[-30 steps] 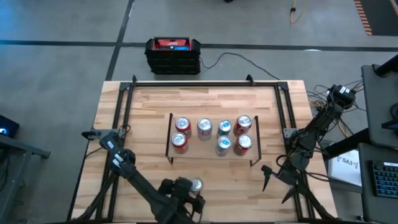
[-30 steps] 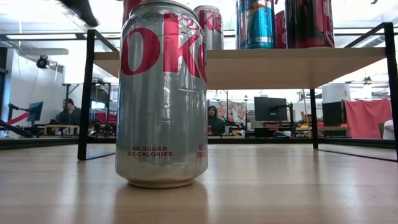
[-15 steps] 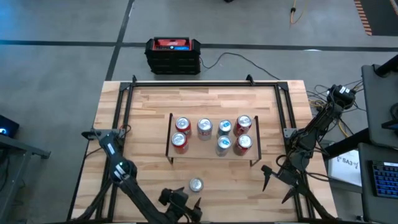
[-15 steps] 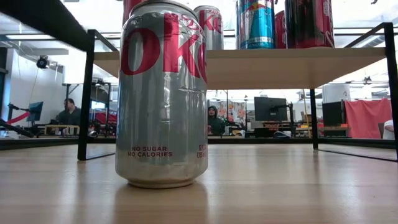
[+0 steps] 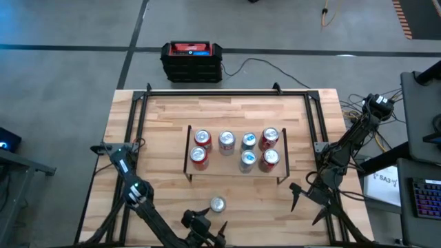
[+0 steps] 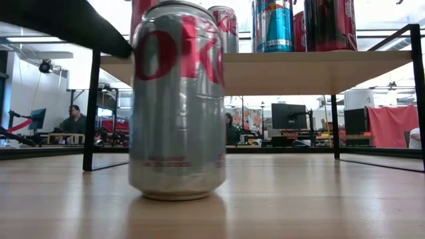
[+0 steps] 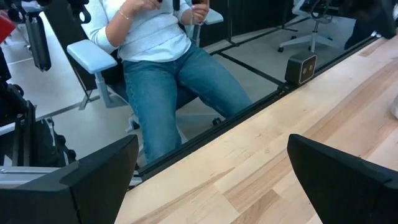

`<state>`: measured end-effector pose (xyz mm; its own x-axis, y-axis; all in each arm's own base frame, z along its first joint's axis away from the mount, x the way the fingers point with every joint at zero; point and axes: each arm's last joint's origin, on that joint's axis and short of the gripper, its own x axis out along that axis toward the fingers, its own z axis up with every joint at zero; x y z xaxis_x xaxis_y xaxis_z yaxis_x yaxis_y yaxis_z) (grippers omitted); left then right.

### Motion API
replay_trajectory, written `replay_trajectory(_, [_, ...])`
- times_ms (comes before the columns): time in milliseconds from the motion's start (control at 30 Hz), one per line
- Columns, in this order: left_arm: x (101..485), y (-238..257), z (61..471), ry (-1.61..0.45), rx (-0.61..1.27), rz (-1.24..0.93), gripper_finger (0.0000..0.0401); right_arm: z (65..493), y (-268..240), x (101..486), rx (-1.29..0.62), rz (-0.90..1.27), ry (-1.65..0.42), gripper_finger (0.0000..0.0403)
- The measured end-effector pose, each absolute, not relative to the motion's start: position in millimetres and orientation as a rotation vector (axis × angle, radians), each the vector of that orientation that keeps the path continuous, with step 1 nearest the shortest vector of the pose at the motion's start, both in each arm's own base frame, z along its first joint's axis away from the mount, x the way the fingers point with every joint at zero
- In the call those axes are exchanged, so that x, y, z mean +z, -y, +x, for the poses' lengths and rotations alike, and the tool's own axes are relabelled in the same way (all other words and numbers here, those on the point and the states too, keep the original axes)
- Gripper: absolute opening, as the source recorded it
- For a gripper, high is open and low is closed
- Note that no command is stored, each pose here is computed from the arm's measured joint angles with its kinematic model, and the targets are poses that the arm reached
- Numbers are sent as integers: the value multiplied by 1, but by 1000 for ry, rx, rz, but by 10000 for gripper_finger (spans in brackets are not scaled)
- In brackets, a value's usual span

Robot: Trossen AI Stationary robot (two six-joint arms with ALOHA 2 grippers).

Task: Place canned beverage on shelf
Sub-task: Put the silver soda can on the shelf

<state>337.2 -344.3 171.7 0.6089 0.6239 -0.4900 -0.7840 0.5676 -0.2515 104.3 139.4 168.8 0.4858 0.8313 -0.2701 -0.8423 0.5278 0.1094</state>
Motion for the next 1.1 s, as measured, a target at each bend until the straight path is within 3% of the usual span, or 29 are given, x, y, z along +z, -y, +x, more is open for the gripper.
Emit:
replay_trajectory(433, [113, 342, 345, -248, 873, -347, 400, 104, -139, 169, 1018, -40, -305, 400])
replay_trajectory(1100, [98, 314, 368, -193, 935, -270, 400, 104, -139, 169, 1019, -40, -306, 400])
